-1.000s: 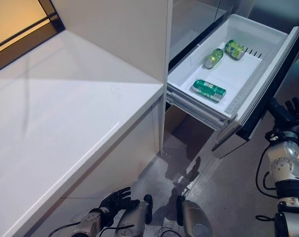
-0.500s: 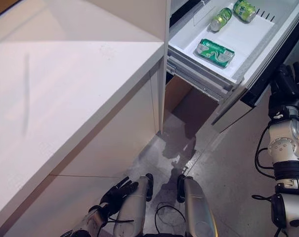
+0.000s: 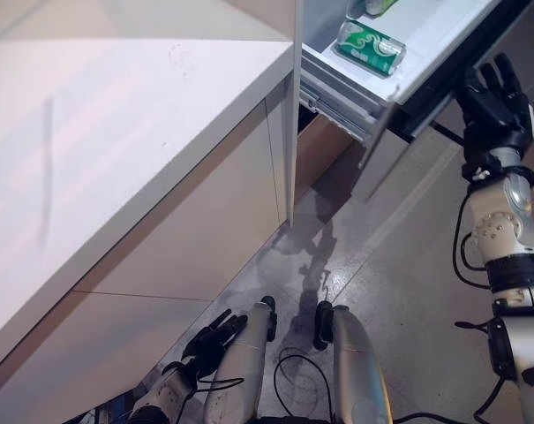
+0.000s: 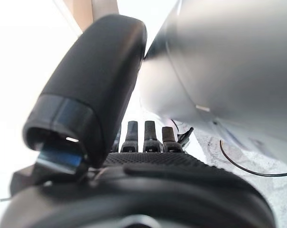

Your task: Put drinks into fridge and close the fridge

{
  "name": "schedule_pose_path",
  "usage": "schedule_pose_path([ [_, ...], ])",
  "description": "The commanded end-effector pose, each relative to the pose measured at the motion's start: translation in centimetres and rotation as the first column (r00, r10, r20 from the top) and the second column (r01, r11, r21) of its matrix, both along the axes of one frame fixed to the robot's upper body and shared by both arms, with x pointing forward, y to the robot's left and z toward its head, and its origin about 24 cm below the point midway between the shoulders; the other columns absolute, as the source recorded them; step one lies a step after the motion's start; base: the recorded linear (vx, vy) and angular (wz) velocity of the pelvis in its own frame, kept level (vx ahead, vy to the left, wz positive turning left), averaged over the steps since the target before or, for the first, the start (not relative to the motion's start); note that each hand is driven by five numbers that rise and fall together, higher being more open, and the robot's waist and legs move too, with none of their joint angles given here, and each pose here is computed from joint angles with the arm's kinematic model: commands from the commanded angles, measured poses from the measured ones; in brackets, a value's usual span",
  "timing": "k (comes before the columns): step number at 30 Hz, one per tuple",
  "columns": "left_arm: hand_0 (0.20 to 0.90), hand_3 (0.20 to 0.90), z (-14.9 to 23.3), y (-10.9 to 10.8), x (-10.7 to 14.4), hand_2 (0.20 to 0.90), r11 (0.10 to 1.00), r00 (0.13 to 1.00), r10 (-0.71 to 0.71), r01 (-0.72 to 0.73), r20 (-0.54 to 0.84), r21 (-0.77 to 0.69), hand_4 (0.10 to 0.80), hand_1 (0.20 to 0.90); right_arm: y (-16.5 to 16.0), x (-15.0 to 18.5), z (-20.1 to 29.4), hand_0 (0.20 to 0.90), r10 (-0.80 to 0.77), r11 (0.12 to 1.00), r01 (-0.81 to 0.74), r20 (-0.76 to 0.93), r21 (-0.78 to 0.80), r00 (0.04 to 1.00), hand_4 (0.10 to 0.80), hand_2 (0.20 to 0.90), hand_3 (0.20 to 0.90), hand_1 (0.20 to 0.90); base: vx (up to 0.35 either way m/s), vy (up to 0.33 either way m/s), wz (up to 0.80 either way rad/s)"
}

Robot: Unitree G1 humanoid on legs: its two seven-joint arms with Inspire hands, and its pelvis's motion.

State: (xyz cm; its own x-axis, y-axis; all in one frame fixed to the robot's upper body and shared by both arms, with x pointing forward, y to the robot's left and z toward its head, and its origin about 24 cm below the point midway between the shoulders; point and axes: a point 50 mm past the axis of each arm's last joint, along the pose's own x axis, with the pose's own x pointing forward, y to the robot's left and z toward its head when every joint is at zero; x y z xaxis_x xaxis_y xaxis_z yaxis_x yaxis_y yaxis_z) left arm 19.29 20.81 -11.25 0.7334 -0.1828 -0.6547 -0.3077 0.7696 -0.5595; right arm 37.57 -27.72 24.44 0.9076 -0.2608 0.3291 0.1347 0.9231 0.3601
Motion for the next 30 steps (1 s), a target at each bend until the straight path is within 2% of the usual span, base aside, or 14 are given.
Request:
schedule_pose_path([
  [1,0.900,0.900,0.0,0.5,-1.1,0.900,1.000,1.000,-0.028,0.028,-0.001,-0.004,0.800,0.900,6.6,0.2,7.6,0.900,0.299,0.919,-0.235,0.172,-0.318,0.939,0.800,0.900,0.900,0.900,0.045,0.018,0.13],
  [10,0.900,0.900,-0.2,0.4,-1.2,0.900,0.998,0.998,-0.058,0.058,-0.015,0.004,0.800,0.900,8.6,1.2,8.0,0.900,0.303,0.884,-0.240,0.101,-0.402,0.948,0.800,0.900,0.900,0.900,-0.006,0.013,0.19],
  [17,0.900,0.900,-0.5,0.7,-1.6,0.900,0.996,0.996,-0.076,0.078,-0.046,0.035,0.800,0.900,8.9,1.3,8.5,0.900,0.262,0.902,-0.193,0.135,-0.387,0.956,0.800,0.900,0.900,0.900,0.018,-0.004,0.12],
  [26,0.900,0.900,-0.9,1.0,-2.2,0.900,0.995,0.995,-0.078,0.082,-0.067,0.064,0.800,0.900,6.3,0.7,8.4,0.900,0.088,0.949,-0.016,0.217,-0.314,0.972,0.800,0.900,0.900,0.900,-0.004,-0.011,0.02],
  [30,0.900,0.900,-1.1,1.3,-2.5,0.900,0.994,0.995,-0.070,0.076,-0.074,0.083,0.800,0.900,4.7,0.3,6.1,0.900,0.040,0.957,0.016,0.183,-0.291,0.982,0.800,0.900,0.900,0.900,-0.052,-0.035,-0.07],
])
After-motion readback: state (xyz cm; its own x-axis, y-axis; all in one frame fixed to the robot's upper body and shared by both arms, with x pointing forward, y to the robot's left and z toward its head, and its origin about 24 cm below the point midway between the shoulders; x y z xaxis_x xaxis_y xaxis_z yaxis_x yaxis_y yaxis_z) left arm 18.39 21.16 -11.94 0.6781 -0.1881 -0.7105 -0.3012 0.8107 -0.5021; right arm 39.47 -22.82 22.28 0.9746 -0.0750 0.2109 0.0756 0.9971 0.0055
